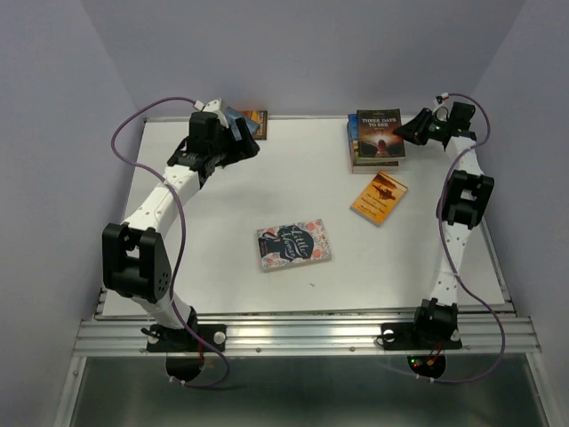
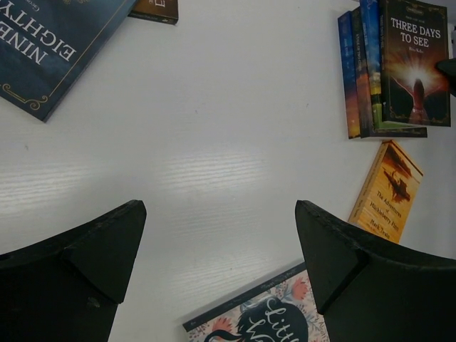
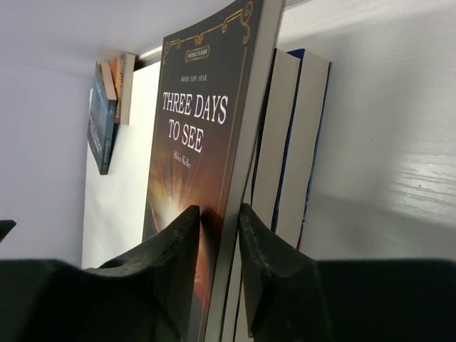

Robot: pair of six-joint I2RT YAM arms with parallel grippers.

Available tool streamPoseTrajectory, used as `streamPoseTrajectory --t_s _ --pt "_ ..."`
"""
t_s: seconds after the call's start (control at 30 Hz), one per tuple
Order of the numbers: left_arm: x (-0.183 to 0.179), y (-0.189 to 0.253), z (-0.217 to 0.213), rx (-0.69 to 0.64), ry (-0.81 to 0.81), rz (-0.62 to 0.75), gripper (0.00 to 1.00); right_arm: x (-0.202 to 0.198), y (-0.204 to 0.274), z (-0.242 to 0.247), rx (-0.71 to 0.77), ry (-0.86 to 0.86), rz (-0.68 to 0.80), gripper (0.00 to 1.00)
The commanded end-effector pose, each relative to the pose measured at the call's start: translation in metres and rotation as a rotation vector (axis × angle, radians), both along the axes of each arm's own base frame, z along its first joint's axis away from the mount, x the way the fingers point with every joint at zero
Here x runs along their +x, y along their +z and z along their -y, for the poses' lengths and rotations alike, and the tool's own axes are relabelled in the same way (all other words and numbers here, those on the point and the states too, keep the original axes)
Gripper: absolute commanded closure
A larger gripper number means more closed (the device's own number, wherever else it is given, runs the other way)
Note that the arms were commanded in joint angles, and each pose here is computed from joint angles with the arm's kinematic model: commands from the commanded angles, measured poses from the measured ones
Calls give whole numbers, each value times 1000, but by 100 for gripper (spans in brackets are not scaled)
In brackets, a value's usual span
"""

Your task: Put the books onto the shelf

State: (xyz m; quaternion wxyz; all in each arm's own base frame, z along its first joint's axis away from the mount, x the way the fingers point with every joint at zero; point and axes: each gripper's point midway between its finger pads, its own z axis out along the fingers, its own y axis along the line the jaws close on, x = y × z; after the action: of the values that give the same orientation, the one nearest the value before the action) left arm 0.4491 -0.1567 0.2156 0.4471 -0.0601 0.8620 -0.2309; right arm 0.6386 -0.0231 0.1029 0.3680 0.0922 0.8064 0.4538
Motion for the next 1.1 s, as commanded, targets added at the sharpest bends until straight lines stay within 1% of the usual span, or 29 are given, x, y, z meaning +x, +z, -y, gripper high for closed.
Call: streamPoseTrajectory --t_s 0.0,0.03,0.13,0.3,0.33,0.43,0.47,0.5,0.57,0.6,0.63,0.67,0.83,0.93,1.07 --pt "6 24 4 -8 -37 67 1 9 15 -9 -41 38 97 64" --pt "6 24 4 -10 -41 67 1 10 14 -7 -51 23 95 55" --pt "5 22 4 -10 -39 63 1 11 15 -11 -67 20 97 47" --pt "6 21 6 -17 -47 61 1 11 14 -12 -101 4 92 44" --pt "7 21 7 -21 -49 60 1 10 12 -12 -108 -1 85 37" --pt "7 21 8 -25 -55 57 1 13 22 0 -186 -60 97 20" --pt "7 21 8 -27 -55 59 1 13 33 5 -221 -88 109 6" --pt "7 21 9 -29 -57 59 1 13 40 6 -235 -94 118 1" --pt "7 23 9 -33 -57 63 1 11 47 10 -263 -116 123 0" --pt "7 23 9 -34 -57 65 1 10 62 12 -281 -129 148 0" --pt "6 24 11 -39 -61 65 1 9 67 14 -294 -141 154 0" --pt "7 24 11 -40 -61 69 1 11 70 21 -323 -181 150 0" --pt "7 27 10 -42 -58 76 1 8 86 36 -410 -254 167 0" --pt "9 28 10 -43 -54 80 1 6 81 47 -457 -302 143 0" --pt "10 31 10 -42 -48 87 1 1 67 78 -593 -420 74 0"
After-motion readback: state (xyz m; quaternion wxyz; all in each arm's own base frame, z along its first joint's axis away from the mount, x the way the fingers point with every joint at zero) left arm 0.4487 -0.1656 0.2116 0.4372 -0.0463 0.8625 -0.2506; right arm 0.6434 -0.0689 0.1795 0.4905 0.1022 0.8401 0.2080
